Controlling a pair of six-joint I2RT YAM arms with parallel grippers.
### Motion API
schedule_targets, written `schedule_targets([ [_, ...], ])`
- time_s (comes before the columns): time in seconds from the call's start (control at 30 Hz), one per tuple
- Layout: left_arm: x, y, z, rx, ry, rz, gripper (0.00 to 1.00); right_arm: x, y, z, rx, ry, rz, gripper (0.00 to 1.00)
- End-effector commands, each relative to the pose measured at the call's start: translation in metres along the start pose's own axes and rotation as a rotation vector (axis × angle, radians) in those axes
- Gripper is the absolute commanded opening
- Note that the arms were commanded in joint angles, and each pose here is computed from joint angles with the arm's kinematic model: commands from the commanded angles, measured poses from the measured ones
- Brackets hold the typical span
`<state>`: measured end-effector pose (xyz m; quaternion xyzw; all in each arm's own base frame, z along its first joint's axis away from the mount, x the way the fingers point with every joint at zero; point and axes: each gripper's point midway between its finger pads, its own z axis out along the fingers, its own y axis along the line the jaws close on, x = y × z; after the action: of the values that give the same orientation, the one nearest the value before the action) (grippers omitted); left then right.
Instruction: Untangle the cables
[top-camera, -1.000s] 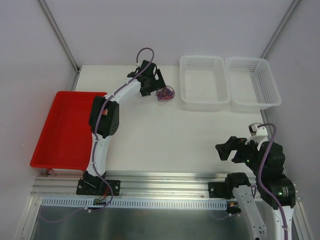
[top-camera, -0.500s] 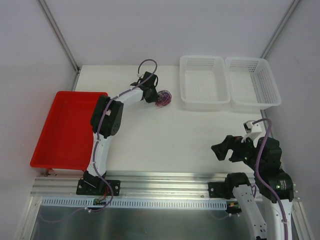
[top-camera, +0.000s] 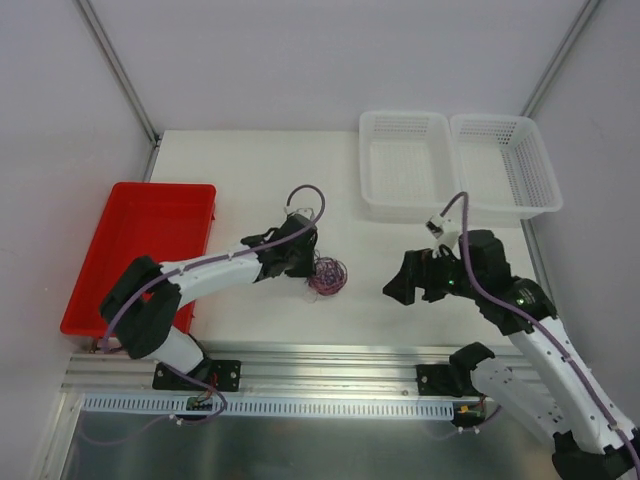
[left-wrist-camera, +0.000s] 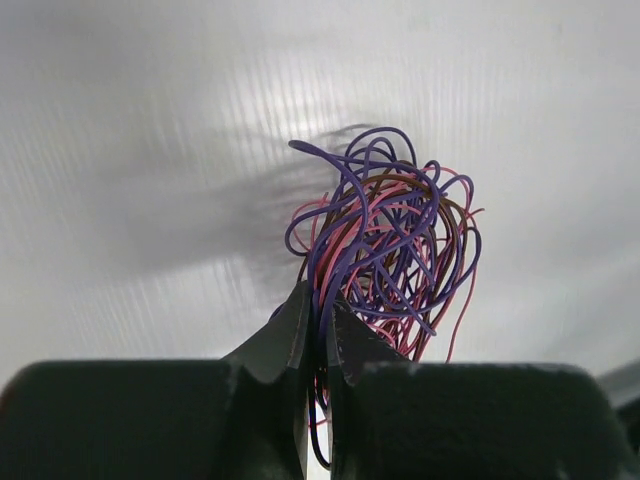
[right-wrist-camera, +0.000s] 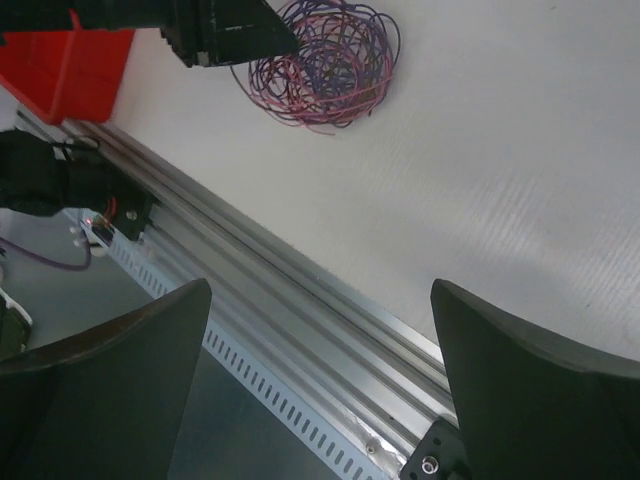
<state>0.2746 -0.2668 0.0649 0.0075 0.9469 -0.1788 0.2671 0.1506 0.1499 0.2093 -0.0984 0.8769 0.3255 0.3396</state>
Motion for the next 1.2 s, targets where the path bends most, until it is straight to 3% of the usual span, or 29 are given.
schedule_targets([
  [0.0,0.019,-0.014,-0.028,0.092,-0.030,0.044,0.00,-0.024,0.015,0.020,0.026,-0.041,-0.081,0.97],
  [0.17,0.077,-0.013,-0.045,0.144,0.045,0.073,0.01,-0.003,0.031,0.060,-0.003,0.041,-0.142,0.99],
  [0.3,0.090,-0.006,-0.065,0.184,0.014,0.013,0.11,0.019,0.035,0.092,-0.032,0.059,-0.145,0.91],
  [0.4,0.088,0.001,-0.081,0.219,-0.048,-0.054,0.28,0.042,0.039,0.109,-0.053,0.095,-0.181,0.89],
  [0.43,0.087,0.003,-0.085,0.229,-0.060,-0.085,0.41,0.054,0.042,0.115,-0.058,0.134,-0.199,0.88],
  [0.5,0.084,0.006,-0.096,0.267,-0.105,-0.117,0.55,0.059,0.045,0.124,-0.063,0.137,-0.204,0.86],
  [0.57,0.084,0.008,-0.101,0.286,-0.126,-0.136,0.63,0.066,0.049,0.132,-0.068,0.159,-0.202,0.81],
  [0.7,0.082,0.017,-0.108,0.280,-0.159,-0.147,0.64,0.061,0.058,0.146,-0.081,0.144,-0.180,0.71],
  [0.87,0.077,0.028,-0.100,0.172,-0.161,-0.114,0.63,0.064,0.064,0.163,-0.093,0.156,-0.131,0.67],
  [1.17,0.076,0.025,-0.078,0.073,-0.094,-0.009,0.46,0.076,0.070,0.182,-0.107,0.186,-0.090,0.62],
])
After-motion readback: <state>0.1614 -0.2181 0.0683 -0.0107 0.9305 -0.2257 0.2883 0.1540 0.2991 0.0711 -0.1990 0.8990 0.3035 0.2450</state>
